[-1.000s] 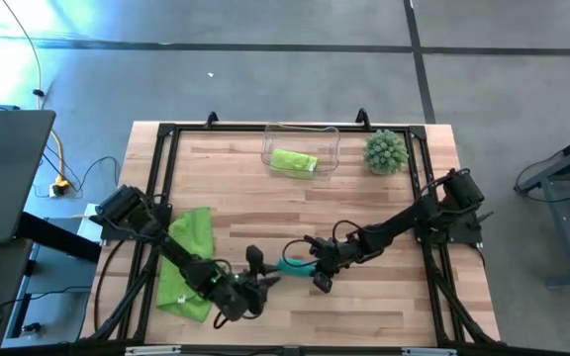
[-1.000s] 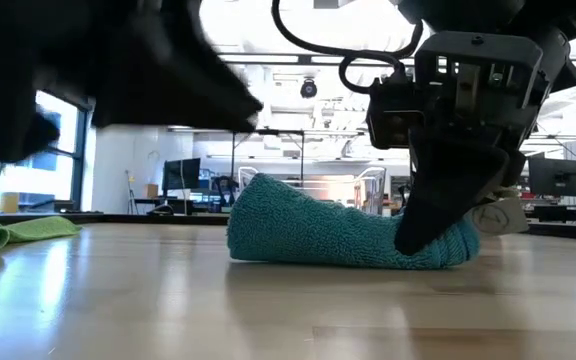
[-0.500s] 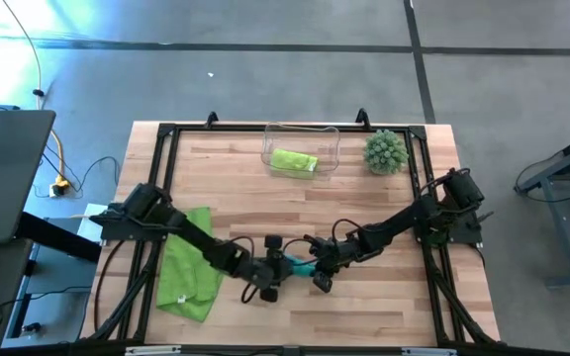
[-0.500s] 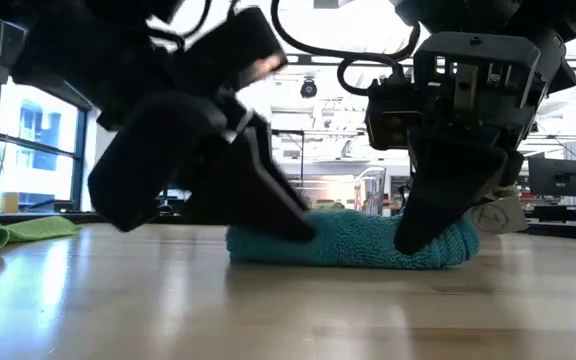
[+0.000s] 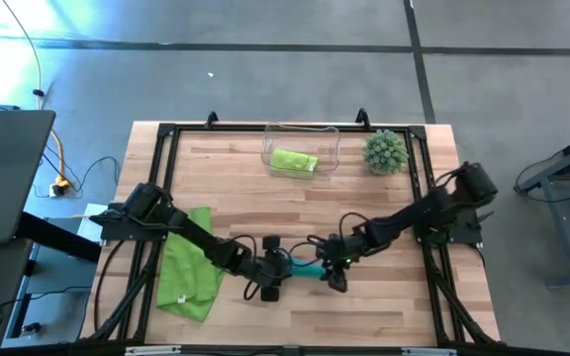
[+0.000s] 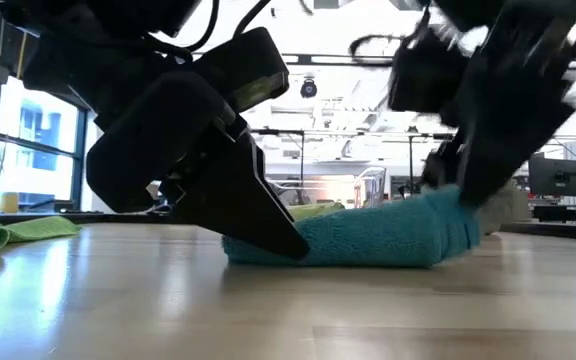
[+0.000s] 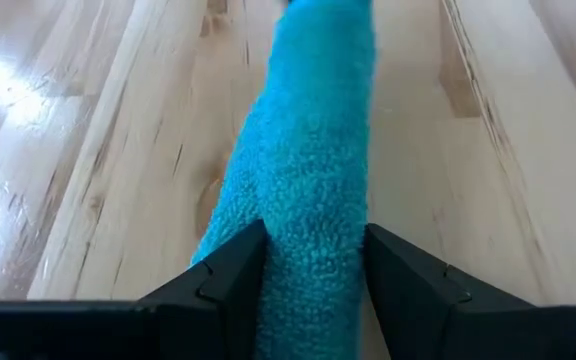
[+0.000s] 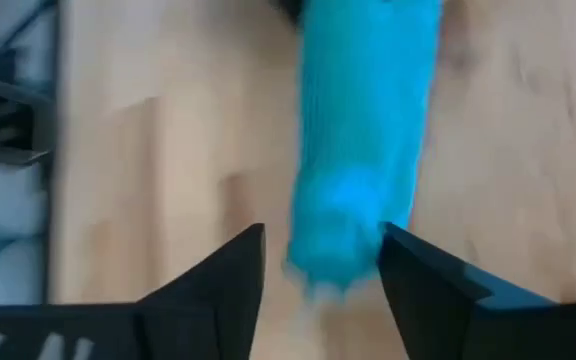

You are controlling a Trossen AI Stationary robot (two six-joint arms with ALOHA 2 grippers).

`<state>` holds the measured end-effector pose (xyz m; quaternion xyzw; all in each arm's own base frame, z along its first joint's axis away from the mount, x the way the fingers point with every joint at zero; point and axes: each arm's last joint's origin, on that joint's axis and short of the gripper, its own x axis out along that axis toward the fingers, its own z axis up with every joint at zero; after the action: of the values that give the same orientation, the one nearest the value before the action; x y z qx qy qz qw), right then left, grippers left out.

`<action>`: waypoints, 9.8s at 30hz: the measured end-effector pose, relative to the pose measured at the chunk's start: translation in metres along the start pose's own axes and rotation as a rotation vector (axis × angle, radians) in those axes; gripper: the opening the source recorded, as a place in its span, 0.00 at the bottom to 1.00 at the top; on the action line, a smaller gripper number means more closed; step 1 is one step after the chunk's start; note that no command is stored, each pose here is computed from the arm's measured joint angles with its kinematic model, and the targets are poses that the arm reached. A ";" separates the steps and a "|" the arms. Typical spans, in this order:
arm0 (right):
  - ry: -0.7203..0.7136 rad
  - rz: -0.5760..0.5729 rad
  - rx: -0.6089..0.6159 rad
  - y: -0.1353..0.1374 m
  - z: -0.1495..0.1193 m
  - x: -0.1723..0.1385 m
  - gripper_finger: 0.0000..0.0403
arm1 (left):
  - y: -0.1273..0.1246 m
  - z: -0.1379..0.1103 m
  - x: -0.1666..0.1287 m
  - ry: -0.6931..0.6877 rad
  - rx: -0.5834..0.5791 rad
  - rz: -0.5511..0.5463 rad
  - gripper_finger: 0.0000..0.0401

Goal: Roll microfiber towels into tight, uniform cylinder then place into a basket
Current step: Roll the blue microfiber cloth, then put the blue microfiber cloth into the transparent bin, then fold the green microfiber cloth

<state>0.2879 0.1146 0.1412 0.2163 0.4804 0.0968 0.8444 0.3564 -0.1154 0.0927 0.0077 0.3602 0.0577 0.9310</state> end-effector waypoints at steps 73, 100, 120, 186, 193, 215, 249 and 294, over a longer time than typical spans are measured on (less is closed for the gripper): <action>-0.373 -0.369 -0.175 -0.022 0.038 -0.029 0.02 | -0.008 0.066 -0.153 -0.280 -0.110 0.069 0.39; -0.286 -0.694 -0.107 -0.203 0.143 -0.148 0.02 | -0.002 0.054 -0.157 -0.195 -0.010 0.196 0.39; -0.158 -0.709 -0.103 -0.265 0.152 -0.121 0.04 | 0.002 0.052 -0.156 -0.193 -0.154 0.221 0.39; 0.245 -0.019 0.024 -0.055 0.133 -0.137 0.52 | 0.031 -0.047 -0.172 0.810 -0.522 0.325 0.39; 0.266 -0.040 0.000 -0.039 0.128 -0.129 0.52 | 0.034 -0.072 -0.160 0.825 -0.662 0.325 0.39; 0.205 -0.042 -0.058 -0.035 0.133 -0.126 0.52 | 0.019 -0.056 -0.117 0.627 -0.689 0.348 0.39; 0.173 -0.037 -0.072 -0.034 0.136 -0.125 0.52 | -0.013 0.054 -0.101 0.607 -0.277 -0.002 0.39; -0.181 0.031 -0.142 -0.025 0.172 -0.125 0.52 | -0.028 0.047 -0.044 0.321 -0.133 0.008 0.39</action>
<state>0.3683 -0.0010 0.3028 0.1711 0.3908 0.1238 0.8959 0.3589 -0.1469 0.1556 -0.0617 0.4997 0.0858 0.8598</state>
